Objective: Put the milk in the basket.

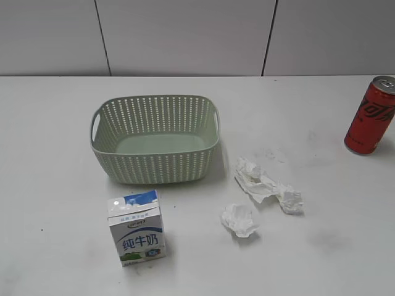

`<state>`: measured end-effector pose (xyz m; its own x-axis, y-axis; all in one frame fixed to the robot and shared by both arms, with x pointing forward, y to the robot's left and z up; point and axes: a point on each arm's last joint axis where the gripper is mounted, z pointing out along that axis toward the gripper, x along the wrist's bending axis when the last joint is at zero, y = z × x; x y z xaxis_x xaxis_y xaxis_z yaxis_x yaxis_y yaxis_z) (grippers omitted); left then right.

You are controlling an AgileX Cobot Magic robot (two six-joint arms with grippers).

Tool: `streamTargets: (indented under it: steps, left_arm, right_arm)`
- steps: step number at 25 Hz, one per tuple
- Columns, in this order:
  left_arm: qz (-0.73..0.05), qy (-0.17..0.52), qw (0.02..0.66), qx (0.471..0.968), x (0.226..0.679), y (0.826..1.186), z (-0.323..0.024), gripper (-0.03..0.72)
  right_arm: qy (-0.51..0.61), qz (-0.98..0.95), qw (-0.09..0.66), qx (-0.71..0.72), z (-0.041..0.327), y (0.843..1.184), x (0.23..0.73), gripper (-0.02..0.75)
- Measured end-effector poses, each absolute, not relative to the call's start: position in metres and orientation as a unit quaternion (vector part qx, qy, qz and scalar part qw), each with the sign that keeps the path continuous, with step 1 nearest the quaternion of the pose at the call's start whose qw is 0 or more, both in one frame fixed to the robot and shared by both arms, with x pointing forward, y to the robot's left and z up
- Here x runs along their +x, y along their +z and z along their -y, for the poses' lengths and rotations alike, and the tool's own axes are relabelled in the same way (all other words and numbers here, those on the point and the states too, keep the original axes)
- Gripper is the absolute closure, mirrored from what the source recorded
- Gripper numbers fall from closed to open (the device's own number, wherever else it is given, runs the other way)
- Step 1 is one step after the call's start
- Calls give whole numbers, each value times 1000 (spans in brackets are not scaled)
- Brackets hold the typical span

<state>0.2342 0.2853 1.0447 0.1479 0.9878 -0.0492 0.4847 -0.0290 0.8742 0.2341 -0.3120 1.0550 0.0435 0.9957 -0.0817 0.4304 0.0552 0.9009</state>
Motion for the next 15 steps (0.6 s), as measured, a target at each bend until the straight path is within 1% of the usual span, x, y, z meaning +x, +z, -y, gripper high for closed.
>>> streamTargets:
  steps: [15]
  left_arm:
    - [-572,315,399,644,234,1045,-285,99]
  right_arm:
    - [345,-600,410,595,312,1055,234,154]
